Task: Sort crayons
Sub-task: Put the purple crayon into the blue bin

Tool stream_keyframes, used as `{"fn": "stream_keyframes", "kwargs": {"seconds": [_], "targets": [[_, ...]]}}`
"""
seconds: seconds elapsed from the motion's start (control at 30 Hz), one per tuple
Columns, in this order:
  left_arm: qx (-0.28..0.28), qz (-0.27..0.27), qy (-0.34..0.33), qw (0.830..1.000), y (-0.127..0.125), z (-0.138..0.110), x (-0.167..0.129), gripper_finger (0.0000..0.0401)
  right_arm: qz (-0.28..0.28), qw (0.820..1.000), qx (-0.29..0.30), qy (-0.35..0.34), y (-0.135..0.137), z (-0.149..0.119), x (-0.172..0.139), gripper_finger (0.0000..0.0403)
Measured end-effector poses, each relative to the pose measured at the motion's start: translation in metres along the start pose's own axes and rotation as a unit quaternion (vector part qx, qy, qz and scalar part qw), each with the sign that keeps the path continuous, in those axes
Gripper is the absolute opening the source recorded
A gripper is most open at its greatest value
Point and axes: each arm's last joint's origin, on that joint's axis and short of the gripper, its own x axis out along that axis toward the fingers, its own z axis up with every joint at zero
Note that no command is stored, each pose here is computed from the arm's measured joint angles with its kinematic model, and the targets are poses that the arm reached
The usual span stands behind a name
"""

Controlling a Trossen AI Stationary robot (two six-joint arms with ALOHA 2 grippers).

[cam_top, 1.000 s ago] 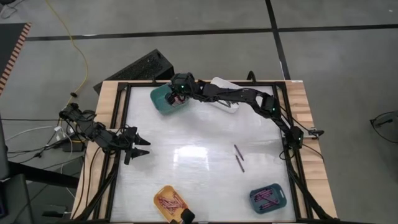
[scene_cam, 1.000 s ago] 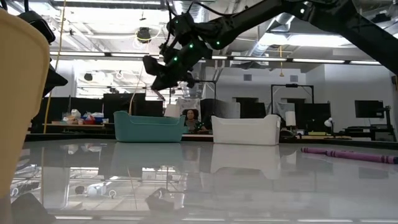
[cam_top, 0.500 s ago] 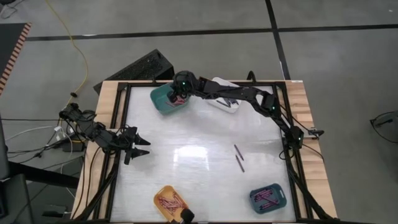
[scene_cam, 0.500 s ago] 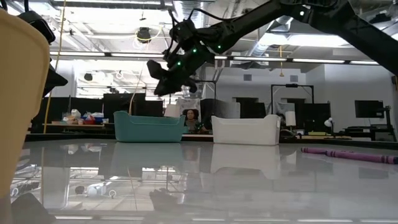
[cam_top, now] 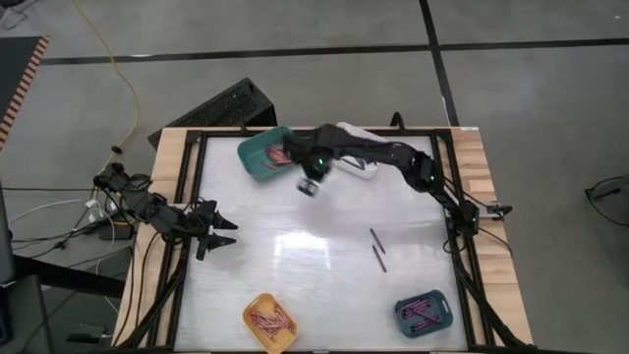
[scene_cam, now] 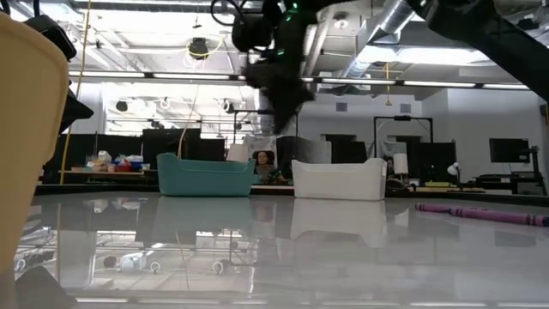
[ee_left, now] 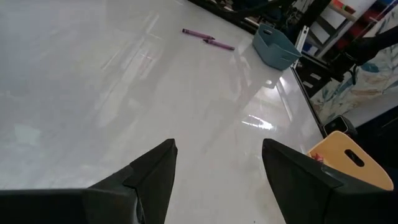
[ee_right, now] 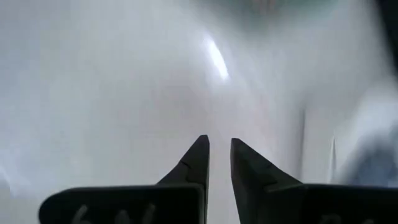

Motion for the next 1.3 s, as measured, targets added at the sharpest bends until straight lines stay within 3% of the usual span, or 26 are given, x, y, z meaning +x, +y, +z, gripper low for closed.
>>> {"fn": "stream_keyframes", "kwargs": {"seconds": [0.1,0.17,0.27,0.47,0.67,0.9,1.07,1.3], "targets": [[0.000,0.000,0.000,1.000,0.000,0.000,0.000,0.0228,-0.052,0.992,-0.029,0.111,0.019,-0.030,-0.007,0.0060],[0.000,0.000,0.000,1.000,0.000,0.000,0.000,0.0228,-0.079,0.991,-0.046,0.100,0.039,-0.039,-0.009,0.0060],[0.000,0.000,0.000,1.000,0.000,0.000,0.000,0.0228,-0.068,0.989,-0.088,0.098,0.069,-0.062,-0.022,0.0060],[-0.001,0.000,-0.001,1.000,0.000,0.000,0.000,0.0228,-0.137,0.981,-0.097,0.099,0.099,-0.120,-0.038,0.0060],[0.000,0.000,-0.001,1.000,0.000,0.000,0.000,0.0228,-0.163,0.983,-0.004,0.086,0.084,-0.202,-0.052,0.0060],[0.000,0.000,-0.001,1.000,0.000,0.000,0.000,0.0228,-0.095,0.987,0.132,0.000,0.054,-0.275,-0.027,0.0066],[0.000,0.000,-0.001,1.000,0.000,0.000,0.000,0.0228,-0.040,0.982,0.179,-0.046,0.038,-0.296,0.004,0.0098],[0.000,0.000,-0.001,1.000,0.000,0.000,0.000,0.0228,-0.028,0.982,0.176,-0.066,0.028,-0.300,0.035,0.0149]]}}
